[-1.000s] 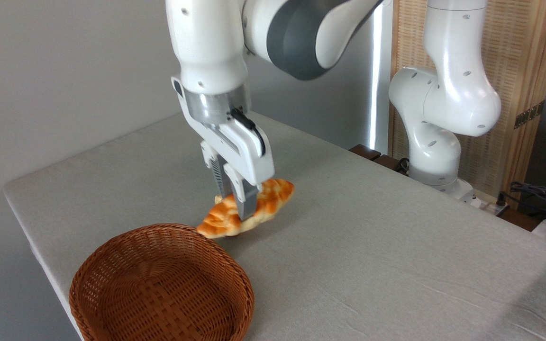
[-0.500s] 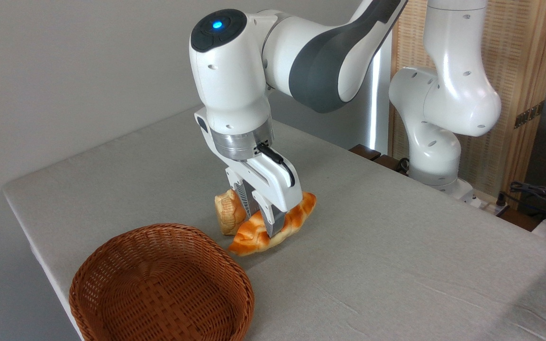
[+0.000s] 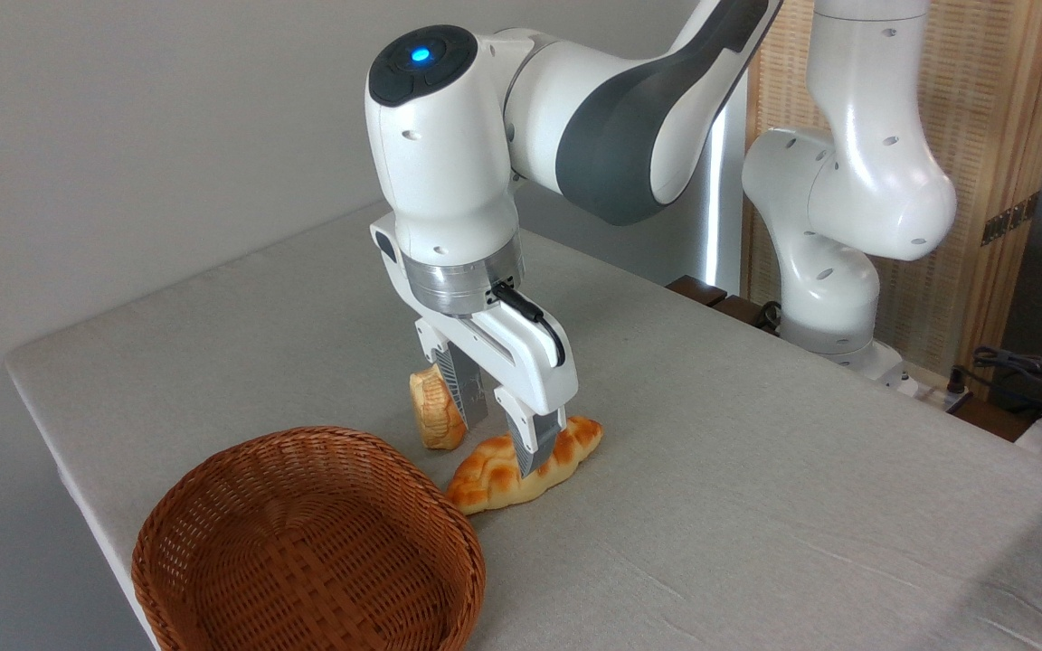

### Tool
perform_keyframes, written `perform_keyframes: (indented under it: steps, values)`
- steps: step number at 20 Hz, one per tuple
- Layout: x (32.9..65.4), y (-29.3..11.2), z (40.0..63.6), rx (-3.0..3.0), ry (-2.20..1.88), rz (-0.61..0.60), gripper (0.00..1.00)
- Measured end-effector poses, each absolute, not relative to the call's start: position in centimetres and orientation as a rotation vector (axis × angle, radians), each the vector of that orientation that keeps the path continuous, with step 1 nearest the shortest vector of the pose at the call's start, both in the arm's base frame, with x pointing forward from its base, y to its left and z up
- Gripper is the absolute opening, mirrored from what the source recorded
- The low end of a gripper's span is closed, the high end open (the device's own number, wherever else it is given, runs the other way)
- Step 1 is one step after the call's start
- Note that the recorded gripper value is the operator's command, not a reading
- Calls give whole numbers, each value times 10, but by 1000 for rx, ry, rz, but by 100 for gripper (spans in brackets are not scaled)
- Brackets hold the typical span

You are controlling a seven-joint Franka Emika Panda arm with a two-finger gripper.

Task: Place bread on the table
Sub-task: 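Open the gripper and raise it away from the loaf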

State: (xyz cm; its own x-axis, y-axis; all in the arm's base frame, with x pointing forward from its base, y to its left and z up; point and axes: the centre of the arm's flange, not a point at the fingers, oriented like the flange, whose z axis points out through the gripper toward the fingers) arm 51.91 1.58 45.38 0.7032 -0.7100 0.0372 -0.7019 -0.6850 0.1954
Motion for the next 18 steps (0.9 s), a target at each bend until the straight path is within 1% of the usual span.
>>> perform_keyframes:
  steps: [2, 4, 6, 9, 11, 13, 18]
  values:
    - [520, 16, 455, 2720, -1140, -50, 100]
    - [527, 14, 467, 2735, -1148, 20, 100]
    - [535, 8, 490, 2748, -1174, 108, 100]
    - [545, -1, 535, 2784, -1155, 238, 100]
    - [548, -15, 556, 2795, -1156, 292, 100]
    - [550, -26, 563, 2812, -1177, 297, 100]
    - [552, -22, 558, 2848, -1123, 271, 100]
